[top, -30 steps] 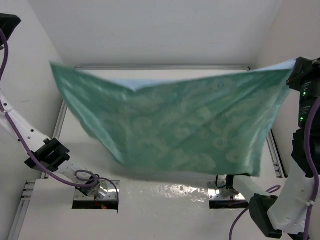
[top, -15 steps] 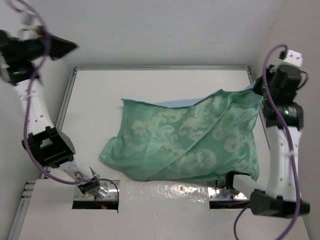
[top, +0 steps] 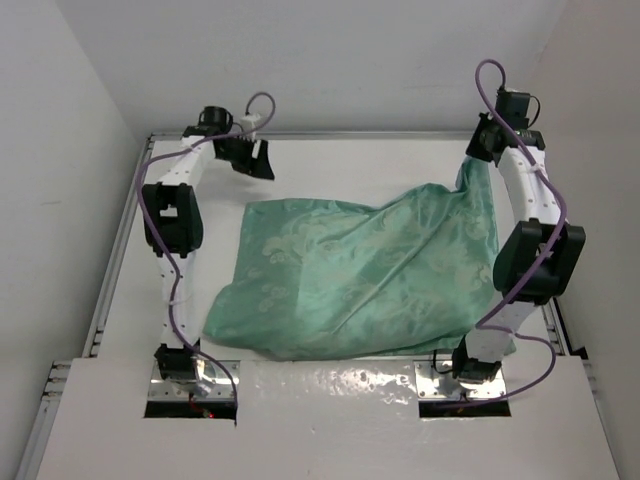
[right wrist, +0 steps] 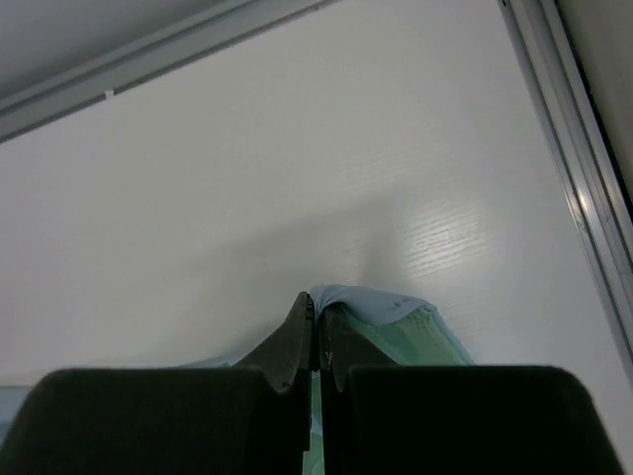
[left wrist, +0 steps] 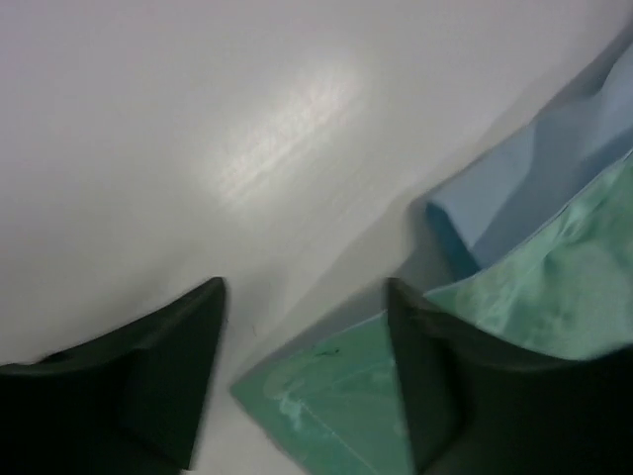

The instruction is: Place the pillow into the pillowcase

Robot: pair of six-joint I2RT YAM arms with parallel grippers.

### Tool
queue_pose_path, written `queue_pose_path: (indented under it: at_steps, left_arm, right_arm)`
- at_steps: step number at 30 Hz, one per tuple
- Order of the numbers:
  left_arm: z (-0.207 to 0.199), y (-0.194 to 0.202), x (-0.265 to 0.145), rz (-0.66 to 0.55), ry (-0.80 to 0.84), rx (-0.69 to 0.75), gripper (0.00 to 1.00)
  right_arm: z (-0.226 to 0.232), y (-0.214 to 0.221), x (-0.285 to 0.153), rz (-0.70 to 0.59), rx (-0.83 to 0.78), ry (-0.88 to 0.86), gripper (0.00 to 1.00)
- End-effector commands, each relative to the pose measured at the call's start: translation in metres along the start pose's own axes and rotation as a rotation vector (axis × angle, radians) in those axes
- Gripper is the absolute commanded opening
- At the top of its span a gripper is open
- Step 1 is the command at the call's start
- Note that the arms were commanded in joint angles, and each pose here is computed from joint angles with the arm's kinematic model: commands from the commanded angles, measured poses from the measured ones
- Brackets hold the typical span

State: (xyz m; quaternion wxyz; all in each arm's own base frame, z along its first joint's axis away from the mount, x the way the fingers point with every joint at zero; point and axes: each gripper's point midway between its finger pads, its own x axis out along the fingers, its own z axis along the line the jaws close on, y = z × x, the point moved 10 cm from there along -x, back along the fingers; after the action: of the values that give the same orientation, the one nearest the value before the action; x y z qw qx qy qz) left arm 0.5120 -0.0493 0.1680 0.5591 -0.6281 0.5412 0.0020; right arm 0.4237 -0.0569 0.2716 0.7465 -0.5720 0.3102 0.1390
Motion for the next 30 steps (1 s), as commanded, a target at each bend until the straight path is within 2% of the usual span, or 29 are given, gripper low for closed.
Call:
queue_pose_path:
  at_steps: [1,3,4,6,7,8,9,11,13,16,19,20,22,24,25,26,28,30]
  left_arm:
    - [-0.002,0.025,-0.023,0.153,-0.066,0.065,0.72]
    - [0.000,0.035,-0.032,0.173,0.032,0.046,0.86]
    - [-0.008,0.046,-0.037,0.230,0.074,0.007,0.99]
    - [-0.018,0.047,-0.048,0.214,0.078,0.081,1.00]
    - [-0.019,0.068,-0.045,0.255,0.069,0.060,1.00]
    - [-0.024,0.064,-0.058,0.248,-0.012,0.111,1.00]
    - [-0.019,0.077,-0.052,0.250,-0.053,0.126,1.00]
    - [-0.018,0.084,-0.052,0.279,-0.075,0.154,1.00]
    - [-0.011,0.101,-0.037,0.334,-0.042,0.121,1.00]
    - [-0.005,0.118,-0.013,0.335,0.007,0.045,1.00]
    - [0.005,0.123,0.003,0.264,-0.064,-0.003,0.99]
    - [0.009,0.119,0.009,0.216,-0.084,0.006,0.95]
    - [0.010,0.124,0.017,0.199,-0.044,-0.044,0.83]
    - [0.014,0.127,0.025,0.204,-0.009,-0.069,0.53]
    - [0.013,0.127,0.027,0.205,0.016,-0.082,0.30]
    - [0.013,0.128,0.028,0.210,0.027,-0.090,0.00]
    - [0.012,0.126,0.027,0.188,0.044,-0.113,0.00]
    - [0.025,0.115,0.012,0.121,-0.006,-0.156,0.00]
  right_arm:
    - [0.003,-0.020,-0.009,-0.083,0.006,-0.015,0.00]
    - [0.003,-0.017,-0.006,-0.084,0.007,-0.008,0.00]
    - [0.002,-0.016,-0.007,-0.086,0.004,-0.009,0.00]
    - [0.001,-0.011,-0.007,-0.077,-0.004,-0.011,0.00]
    - [0.001,-0.009,-0.007,-0.076,-0.007,-0.012,0.00]
    - [0.002,-0.009,-0.010,-0.082,-0.008,-0.018,0.00]
    - [0.000,-0.005,-0.008,-0.074,-0.012,-0.026,0.00]
    - [0.000,0.000,-0.010,-0.073,-0.013,-0.032,0.00]
    - [0.000,0.003,-0.011,-0.071,-0.015,-0.034,0.00]
    - [-0.002,0.013,-0.011,-0.077,-0.012,-0.033,0.00]
    - [-0.005,0.020,-0.010,-0.071,-0.005,-0.019,0.00]
    - [-0.006,0.022,-0.009,-0.066,0.000,-0.012,0.00]
    - [-0.007,0.026,-0.005,-0.057,0.004,-0.004,0.00]
    - [-0.008,0.029,-0.002,-0.053,0.014,0.011,0.00]
    - [-0.008,0.028,0.000,-0.058,0.015,0.015,0.00]
    - [-0.009,0.029,0.001,-0.057,0.020,0.021,0.00]
    - [-0.010,0.025,0.003,-0.070,0.026,0.044,0.00]
    - [-0.011,0.021,0.003,-0.081,0.028,0.067,0.00]
